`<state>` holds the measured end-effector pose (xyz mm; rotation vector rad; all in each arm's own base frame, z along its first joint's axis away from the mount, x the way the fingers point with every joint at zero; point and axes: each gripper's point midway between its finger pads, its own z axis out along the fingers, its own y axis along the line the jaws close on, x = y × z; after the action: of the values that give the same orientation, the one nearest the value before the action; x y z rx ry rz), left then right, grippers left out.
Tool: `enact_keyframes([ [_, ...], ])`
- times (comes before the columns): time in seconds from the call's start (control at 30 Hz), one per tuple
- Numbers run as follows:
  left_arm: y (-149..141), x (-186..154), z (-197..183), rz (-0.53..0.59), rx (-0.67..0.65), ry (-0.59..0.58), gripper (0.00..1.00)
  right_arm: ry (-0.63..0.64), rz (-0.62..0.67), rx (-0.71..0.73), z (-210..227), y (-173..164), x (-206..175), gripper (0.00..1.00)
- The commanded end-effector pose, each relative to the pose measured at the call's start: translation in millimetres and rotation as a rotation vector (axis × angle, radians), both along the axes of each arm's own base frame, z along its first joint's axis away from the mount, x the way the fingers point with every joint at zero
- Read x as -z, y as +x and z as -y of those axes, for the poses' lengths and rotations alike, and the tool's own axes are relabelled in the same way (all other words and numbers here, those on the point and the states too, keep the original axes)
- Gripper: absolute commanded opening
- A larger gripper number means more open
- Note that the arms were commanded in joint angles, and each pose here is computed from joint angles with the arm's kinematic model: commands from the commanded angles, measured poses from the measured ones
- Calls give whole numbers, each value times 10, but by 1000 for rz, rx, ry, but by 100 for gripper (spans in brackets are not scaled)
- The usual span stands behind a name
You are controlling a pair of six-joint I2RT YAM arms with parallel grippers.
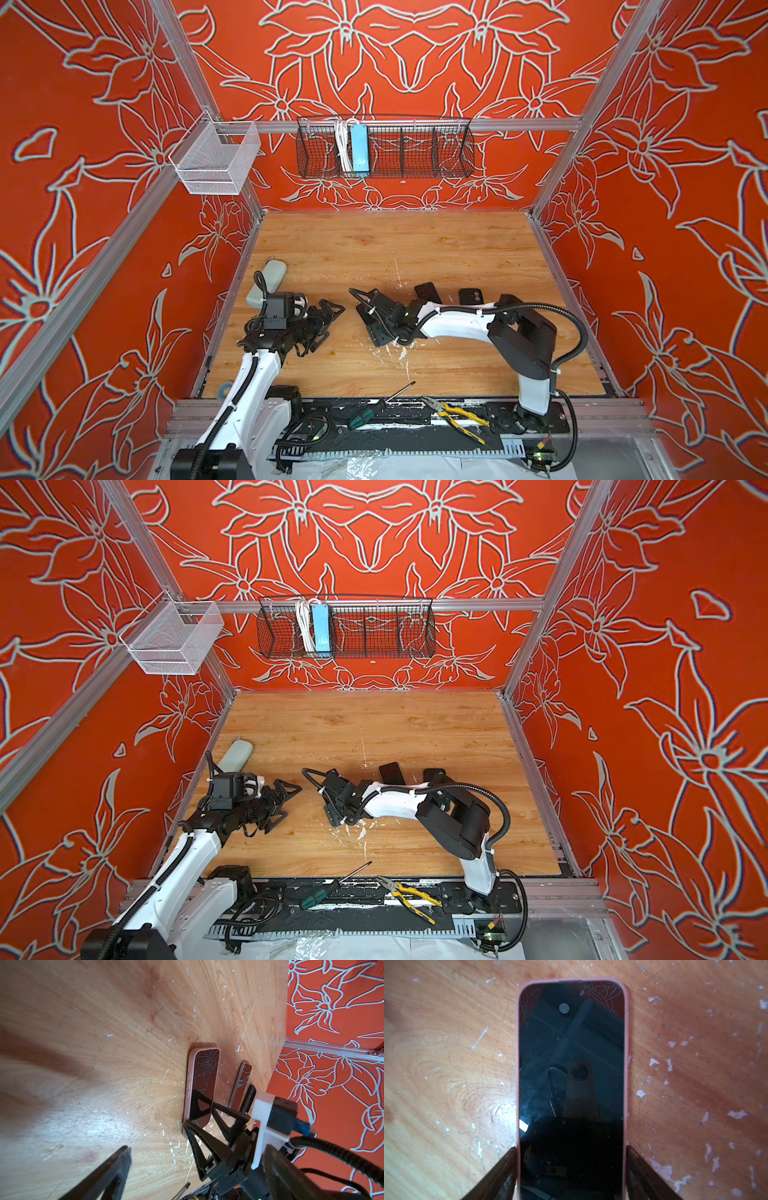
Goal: Take the phone out of the phone case
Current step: Pick up the phone from the center of the table.
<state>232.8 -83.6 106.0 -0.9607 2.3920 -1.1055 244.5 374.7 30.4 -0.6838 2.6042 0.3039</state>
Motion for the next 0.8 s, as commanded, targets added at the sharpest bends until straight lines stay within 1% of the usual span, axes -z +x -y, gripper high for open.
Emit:
enact_keyframes([
  [0.0,51,-76,-6,33,7,1,97,-30,32,14,-4,69,-11,66],
  [0.07,50,-78,-8,34,6,3,97,-37,35,16,-10,64,-2,73],
  [0.13,50,-75,-11,33,5,5,97,-52,40,19,-11,60,10,77],
  [0.27,51,-59,-14,29,4,7,97,-73,46,25,-23,43,37,79],
  [0.57,46,-60,-21,30,0,10,97,-56,50,30,-71,17,13,87],
  [0.77,44,-48,-22,27,-1,10,97,-83,42,30,-54,15,69,87],
])
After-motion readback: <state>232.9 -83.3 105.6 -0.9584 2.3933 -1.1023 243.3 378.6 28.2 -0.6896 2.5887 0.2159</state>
